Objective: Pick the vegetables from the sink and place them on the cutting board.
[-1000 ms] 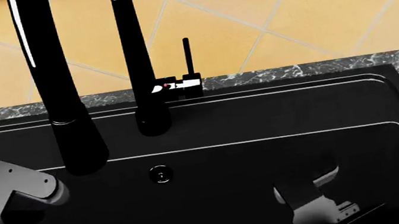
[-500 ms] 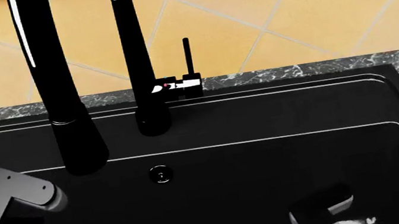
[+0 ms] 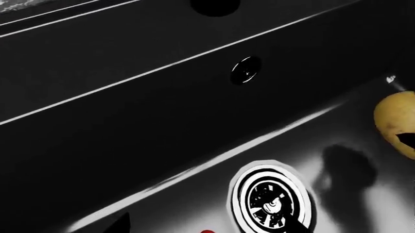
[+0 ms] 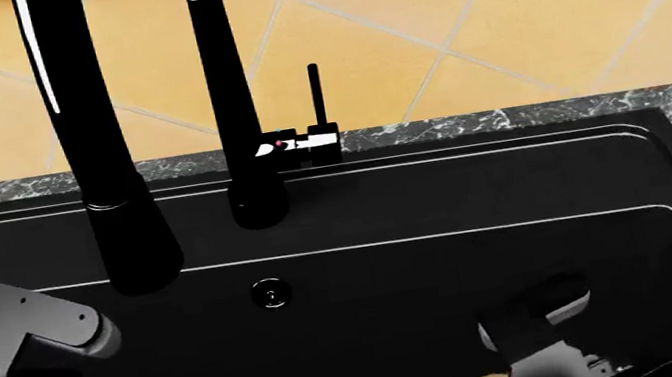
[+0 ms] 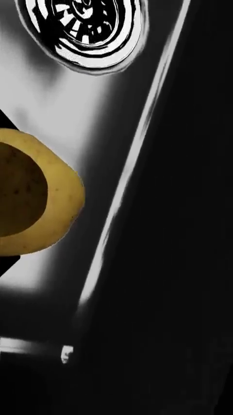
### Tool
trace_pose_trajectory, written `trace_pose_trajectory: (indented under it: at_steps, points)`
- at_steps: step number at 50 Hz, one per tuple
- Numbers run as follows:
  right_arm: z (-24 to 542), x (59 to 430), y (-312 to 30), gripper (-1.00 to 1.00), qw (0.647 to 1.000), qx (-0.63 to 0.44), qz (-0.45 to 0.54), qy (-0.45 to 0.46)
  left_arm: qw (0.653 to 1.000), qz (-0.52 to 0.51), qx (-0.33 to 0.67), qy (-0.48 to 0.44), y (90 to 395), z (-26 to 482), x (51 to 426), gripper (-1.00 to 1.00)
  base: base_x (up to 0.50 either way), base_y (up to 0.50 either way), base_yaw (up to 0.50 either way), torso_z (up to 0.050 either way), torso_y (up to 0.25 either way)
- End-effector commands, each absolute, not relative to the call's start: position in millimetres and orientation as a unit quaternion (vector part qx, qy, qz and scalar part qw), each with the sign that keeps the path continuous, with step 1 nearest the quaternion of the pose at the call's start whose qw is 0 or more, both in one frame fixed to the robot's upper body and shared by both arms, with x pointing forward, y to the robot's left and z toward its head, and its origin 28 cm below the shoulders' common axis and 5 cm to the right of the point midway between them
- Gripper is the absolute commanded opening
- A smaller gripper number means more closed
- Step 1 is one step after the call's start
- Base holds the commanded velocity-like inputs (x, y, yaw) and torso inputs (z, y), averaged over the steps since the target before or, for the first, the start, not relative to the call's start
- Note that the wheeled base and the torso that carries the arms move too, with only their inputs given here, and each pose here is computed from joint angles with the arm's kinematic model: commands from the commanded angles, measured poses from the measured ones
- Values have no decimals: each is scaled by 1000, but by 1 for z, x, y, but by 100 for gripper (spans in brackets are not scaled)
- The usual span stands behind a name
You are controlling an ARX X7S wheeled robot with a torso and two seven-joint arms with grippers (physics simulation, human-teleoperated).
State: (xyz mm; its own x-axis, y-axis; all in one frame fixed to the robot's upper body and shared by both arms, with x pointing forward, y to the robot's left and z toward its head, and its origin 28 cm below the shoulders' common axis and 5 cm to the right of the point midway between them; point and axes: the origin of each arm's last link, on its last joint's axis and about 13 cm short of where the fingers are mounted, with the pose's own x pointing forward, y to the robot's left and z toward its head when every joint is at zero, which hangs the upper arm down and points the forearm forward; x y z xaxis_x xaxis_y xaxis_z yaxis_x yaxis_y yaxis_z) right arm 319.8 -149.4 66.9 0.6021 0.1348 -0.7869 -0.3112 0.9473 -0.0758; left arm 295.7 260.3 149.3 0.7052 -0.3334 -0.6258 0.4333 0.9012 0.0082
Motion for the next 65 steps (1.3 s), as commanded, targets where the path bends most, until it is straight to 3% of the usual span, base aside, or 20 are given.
trace_pose_trajectory:
  at_steps: [1, 14, 30, 65]
  points:
    - [122, 311, -141, -100, 912, -124, 157, 358, 921, -208, 75, 321, 262, 149, 294, 100, 0, 0, 0, 0, 0]
    - [188, 286, -131, -100, 941, -117, 187, 258, 918, -207, 71, 332, 264, 140, 292, 100, 0, 0, 0, 0, 0]
    - [261, 278, -152, -100, 981, -97, 118, 122, 903, -207, 74, 370, 263, 117, 288, 100, 0, 0, 0, 0, 0]
    - [275, 268, -156, -100, 986, -80, 117, 90, 866, -214, 109, 440, 244, 76, 314, 100, 0, 0, 0, 0, 0]
